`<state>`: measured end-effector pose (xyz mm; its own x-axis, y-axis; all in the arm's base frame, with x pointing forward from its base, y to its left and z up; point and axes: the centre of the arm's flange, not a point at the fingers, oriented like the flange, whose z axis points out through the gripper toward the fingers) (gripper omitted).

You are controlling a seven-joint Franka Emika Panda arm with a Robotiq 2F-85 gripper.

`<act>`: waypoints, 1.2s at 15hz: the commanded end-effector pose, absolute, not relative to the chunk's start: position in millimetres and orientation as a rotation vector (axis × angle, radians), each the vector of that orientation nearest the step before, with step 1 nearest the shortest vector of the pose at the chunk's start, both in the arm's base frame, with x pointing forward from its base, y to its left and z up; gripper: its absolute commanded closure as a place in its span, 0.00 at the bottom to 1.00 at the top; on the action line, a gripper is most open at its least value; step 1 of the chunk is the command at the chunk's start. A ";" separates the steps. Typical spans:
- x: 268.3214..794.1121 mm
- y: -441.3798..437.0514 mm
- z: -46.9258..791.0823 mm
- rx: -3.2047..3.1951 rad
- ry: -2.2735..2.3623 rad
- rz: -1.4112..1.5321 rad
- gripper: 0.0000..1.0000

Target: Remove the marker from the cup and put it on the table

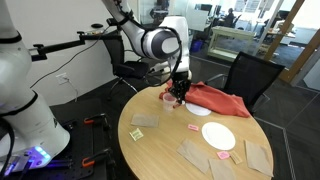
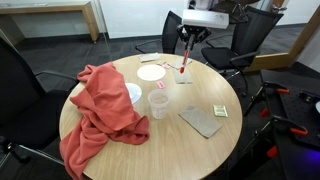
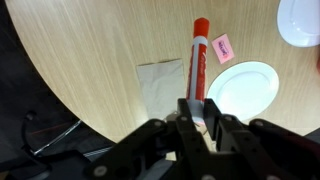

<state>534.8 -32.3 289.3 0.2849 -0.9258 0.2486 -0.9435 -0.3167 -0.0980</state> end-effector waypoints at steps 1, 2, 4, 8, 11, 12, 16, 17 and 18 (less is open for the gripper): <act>528.3 -57.9 271.3 2.463 -1.869 0.348 0.95; 527.4 -68.0 265.1 2.455 -1.889 0.323 0.95; 525.2 -83.9 254.8 2.438 -1.922 0.283 0.95; 524.7 -112.8 229.7 2.420 -1.981 0.212 0.95; 524.1 -126.4 206.5 2.421 -1.999 0.173 0.95; 523.8 -129.4 199.5 2.421 -2.004 0.163 0.95; 524.9 -137.0 168.8 2.421 -2.014 0.121 0.95; 525.9 -138.2 162.5 2.422 -2.013 0.116 0.95; 524.6 -141.9 155.2 2.420 -2.012 0.108 0.95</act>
